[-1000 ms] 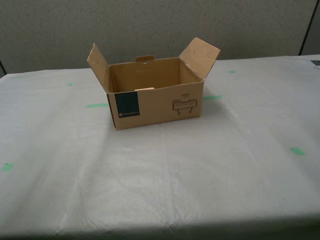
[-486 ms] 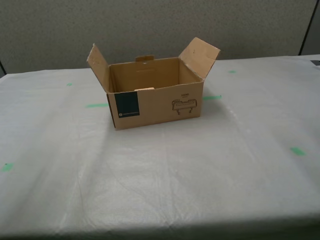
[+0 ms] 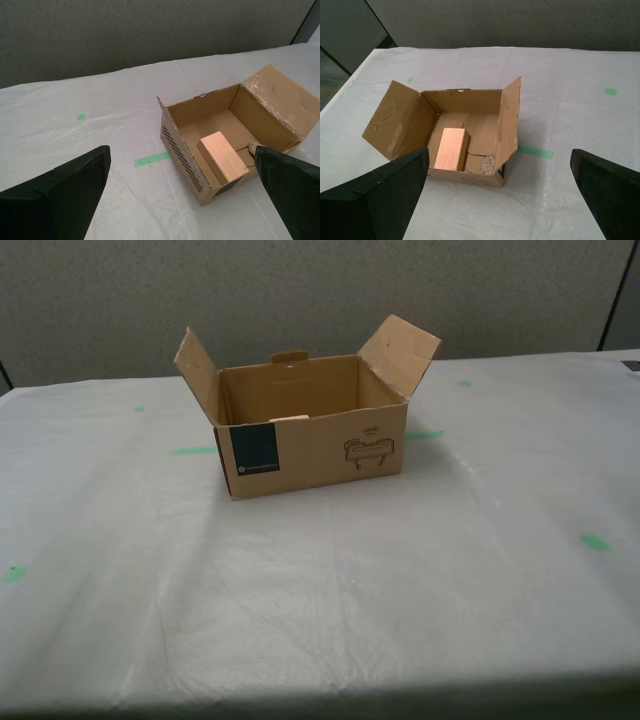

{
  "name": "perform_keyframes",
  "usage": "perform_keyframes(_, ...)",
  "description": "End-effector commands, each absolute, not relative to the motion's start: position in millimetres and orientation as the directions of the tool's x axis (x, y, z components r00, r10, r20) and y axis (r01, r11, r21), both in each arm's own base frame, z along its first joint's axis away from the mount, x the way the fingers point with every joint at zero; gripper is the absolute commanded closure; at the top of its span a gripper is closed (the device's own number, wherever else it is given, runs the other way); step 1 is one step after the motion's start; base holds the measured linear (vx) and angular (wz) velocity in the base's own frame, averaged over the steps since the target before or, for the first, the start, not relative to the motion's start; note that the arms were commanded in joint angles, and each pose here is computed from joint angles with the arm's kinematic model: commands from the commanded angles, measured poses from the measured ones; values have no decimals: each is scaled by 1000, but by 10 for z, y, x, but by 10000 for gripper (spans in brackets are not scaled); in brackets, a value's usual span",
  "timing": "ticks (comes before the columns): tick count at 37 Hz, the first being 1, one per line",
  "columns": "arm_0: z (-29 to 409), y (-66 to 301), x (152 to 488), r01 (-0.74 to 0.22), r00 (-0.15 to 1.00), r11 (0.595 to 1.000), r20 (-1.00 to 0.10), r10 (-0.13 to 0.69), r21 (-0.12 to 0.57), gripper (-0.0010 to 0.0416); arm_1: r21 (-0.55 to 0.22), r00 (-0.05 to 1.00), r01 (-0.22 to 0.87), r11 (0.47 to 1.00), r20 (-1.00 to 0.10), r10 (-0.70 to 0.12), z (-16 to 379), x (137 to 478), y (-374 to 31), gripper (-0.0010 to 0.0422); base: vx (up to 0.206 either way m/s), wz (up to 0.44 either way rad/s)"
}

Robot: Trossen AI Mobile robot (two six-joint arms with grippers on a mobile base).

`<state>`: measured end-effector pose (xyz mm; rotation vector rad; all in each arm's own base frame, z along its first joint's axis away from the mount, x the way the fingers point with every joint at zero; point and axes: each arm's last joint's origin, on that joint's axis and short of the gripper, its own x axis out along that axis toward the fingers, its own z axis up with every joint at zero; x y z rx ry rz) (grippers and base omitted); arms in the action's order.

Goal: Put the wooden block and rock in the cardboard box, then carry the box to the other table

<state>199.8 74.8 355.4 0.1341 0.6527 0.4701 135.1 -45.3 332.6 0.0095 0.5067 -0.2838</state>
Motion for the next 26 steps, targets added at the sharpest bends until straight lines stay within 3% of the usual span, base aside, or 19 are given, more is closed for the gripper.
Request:
perform_keyframes(1, 3558, 749, 1998, -378, 697, 888, -551, 460, 263, 12, -60, 837, 270, 961, -478, -265, 3329, 1351, -453, 18, 0, 0)
perform_keyframes(26, 3558, 749, 1998, -378, 697, 888, -550, 460, 263, 12, -60, 837, 270, 961, -478, -265, 3329, 1351, -453, 18, 0, 0)
